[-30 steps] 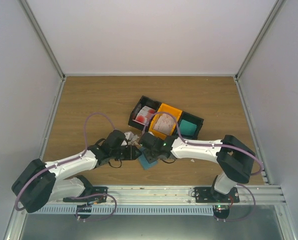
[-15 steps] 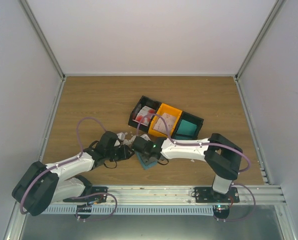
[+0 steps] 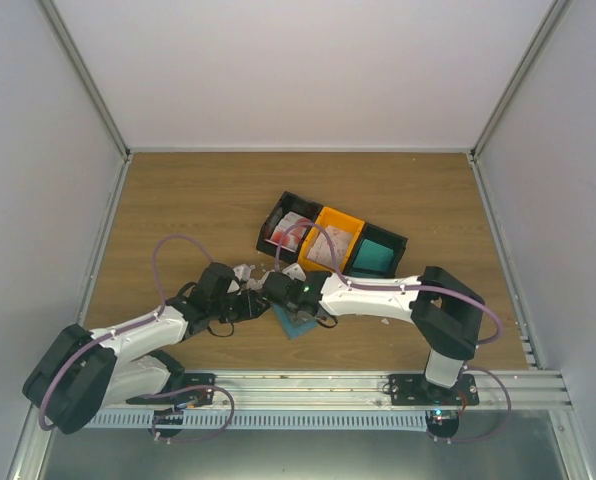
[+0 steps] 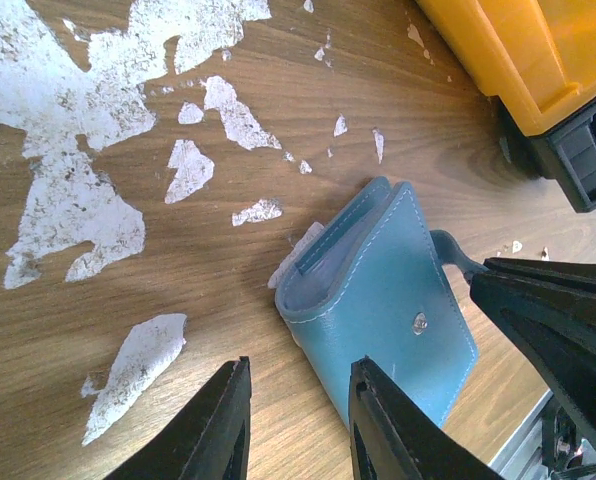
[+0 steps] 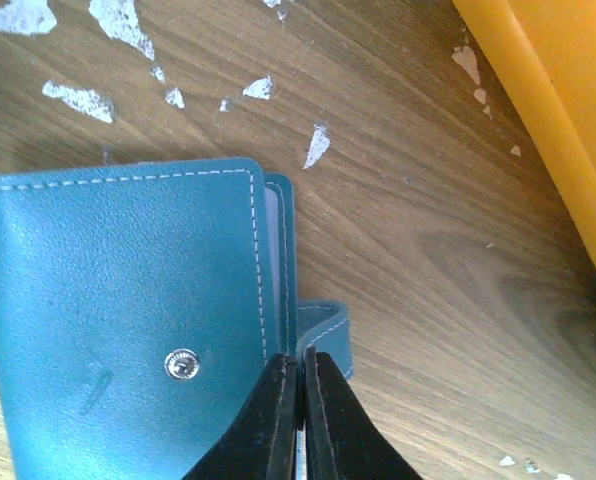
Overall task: Put the credit cards into the card holder
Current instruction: Close the card holder at the center of the board.
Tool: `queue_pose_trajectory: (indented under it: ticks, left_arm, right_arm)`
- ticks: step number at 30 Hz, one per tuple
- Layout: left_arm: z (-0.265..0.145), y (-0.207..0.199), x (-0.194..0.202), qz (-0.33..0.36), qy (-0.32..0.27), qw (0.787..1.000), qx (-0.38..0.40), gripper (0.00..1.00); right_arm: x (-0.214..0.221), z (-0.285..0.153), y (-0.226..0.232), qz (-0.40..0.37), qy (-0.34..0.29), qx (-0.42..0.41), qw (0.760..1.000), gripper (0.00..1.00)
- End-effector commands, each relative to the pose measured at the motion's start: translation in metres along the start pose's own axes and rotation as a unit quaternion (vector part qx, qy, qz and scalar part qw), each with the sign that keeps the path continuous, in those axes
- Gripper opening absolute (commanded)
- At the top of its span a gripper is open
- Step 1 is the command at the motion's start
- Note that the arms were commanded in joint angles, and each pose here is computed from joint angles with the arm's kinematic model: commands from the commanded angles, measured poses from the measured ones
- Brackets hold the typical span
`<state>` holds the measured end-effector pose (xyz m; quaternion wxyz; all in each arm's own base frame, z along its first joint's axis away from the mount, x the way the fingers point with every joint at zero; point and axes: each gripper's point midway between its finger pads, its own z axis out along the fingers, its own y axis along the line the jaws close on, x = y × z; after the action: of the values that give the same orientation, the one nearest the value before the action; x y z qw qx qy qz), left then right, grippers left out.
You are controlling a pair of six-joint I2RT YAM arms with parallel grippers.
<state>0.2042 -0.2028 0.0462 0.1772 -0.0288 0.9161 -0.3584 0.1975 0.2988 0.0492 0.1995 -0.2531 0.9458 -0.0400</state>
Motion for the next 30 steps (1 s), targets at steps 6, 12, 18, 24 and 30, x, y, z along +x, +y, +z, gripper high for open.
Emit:
queue_pose_trajectory:
  ticks: [6,12,18,24,30]
  left_arm:
    - [-0.001,-0.008,-0.008,0.012,-0.017,1.000,0.021,0.31]
    - [0.000,-0.014,-0.006,0.015,-0.011,0.999,0.041,0.31]
    - [0.005,-0.018,-0.005,0.015,-0.002,0.998,0.054,0.32]
    - [0.012,-0.015,-0.001,0.010,0.010,0.998,0.059,0.33]
    - [0.016,-0.016,0.000,0.009,0.016,0.998,0.066,0.33]
  right_arm:
    - [-0.004,-0.009,0.000,0.011,-0.006,0.006,1.000,0.00]
    - [-0.005,-0.012,0.010,0.007,-0.006,-0.028,1.000,0.00]
    - [-0.003,-0.012,0.020,0.014,0.000,-0.070,0.997,0.01]
    - [-0.003,-0.009,0.023,0.021,0.003,-0.089,0.996,0.01]
    - [-0.002,-0.004,0.026,0.014,0.006,-0.096,0.995,0.00]
